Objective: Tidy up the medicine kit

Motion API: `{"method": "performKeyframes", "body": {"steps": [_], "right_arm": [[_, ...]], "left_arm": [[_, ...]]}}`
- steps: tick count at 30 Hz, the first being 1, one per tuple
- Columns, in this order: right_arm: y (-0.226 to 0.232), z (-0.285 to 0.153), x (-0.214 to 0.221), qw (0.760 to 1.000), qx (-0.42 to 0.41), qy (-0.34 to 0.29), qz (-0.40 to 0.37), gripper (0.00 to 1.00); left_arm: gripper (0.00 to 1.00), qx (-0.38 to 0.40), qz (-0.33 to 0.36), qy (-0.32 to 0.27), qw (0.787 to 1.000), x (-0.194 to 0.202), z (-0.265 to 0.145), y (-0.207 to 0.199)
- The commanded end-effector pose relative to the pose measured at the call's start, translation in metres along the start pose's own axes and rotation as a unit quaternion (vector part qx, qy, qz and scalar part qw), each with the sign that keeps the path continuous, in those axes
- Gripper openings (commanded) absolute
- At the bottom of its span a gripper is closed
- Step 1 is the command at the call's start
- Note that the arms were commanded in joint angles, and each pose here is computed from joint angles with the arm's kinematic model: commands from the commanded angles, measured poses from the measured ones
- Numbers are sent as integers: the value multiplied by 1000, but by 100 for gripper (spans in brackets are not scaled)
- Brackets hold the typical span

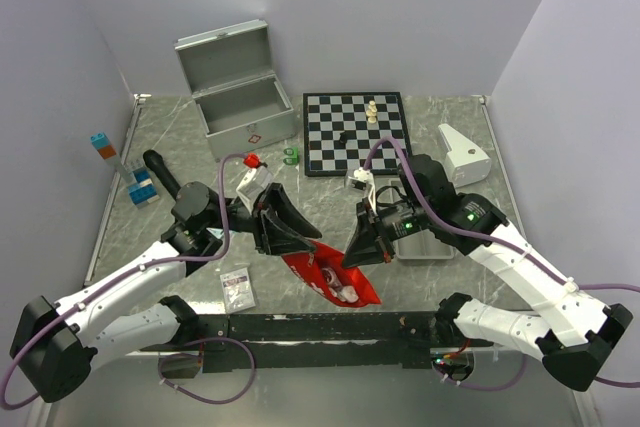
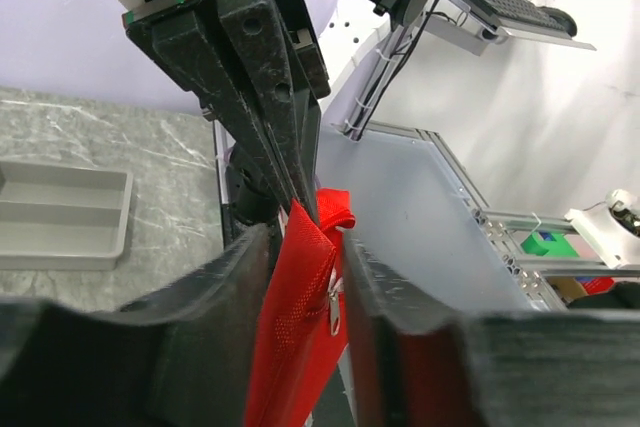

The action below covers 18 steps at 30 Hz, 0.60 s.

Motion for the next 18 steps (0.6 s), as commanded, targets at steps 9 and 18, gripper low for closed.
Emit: {"method": "performKeyframes", "body": {"steps": [9, 18], "right_arm": [[5, 1, -8, 999, -17, -14, -25, 0], [4, 2, -8, 999, -16, -14, -27, 0]], "left_arm": [[40, 25, 21, 12, 999, -8, 1, -8], [18, 18, 18, 11, 1000, -6, 1, -5]]}}
Point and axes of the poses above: each gripper's point midway between its finger pads, its own z axis out along the fingers, its own y axis along the line the jaws close on, x = y × z, the point moved 2 cm from there along -z, back along the fingers, and after that the axes turned 1 degree about -z, right-handed, at the moved point
